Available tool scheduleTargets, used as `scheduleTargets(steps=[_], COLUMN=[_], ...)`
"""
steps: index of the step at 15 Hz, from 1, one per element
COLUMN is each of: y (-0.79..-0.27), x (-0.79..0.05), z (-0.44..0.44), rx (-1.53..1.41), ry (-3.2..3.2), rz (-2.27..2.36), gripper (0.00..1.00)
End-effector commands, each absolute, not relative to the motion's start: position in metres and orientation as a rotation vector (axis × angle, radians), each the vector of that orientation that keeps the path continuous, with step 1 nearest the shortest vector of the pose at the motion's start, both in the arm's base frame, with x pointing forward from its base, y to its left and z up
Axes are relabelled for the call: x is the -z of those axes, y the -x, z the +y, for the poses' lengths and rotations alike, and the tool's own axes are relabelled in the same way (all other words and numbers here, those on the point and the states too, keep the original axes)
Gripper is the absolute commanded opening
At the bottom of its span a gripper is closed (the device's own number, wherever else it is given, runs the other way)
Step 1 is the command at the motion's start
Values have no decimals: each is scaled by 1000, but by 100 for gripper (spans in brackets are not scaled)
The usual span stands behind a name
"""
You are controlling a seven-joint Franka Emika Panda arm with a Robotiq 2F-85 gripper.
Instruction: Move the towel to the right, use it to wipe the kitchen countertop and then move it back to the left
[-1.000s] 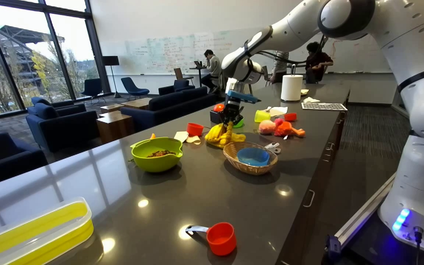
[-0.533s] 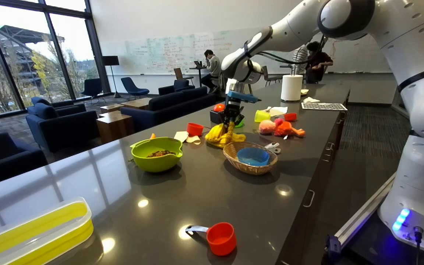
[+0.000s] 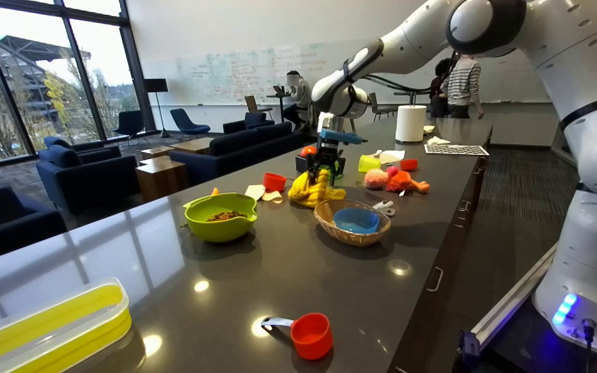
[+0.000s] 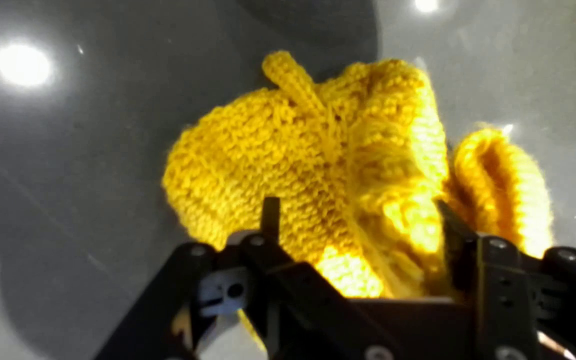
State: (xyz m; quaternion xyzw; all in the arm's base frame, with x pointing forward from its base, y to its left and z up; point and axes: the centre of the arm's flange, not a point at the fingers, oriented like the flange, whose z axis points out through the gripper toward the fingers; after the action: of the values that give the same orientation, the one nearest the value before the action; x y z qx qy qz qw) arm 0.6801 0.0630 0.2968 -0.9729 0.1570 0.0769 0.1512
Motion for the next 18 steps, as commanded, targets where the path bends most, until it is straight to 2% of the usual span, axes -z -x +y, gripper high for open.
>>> scheduleTargets(steps=[1, 5, 12, 18], y=[-706, -713, -695, -696], x=[-298, -297, -283, -277], z=[56, 63, 103, 87], rx=[-34, 52, -54, -91], ry=[2903, 2961, 2957, 2926], rz=[556, 590, 536, 582], gripper=[100, 100, 100, 100])
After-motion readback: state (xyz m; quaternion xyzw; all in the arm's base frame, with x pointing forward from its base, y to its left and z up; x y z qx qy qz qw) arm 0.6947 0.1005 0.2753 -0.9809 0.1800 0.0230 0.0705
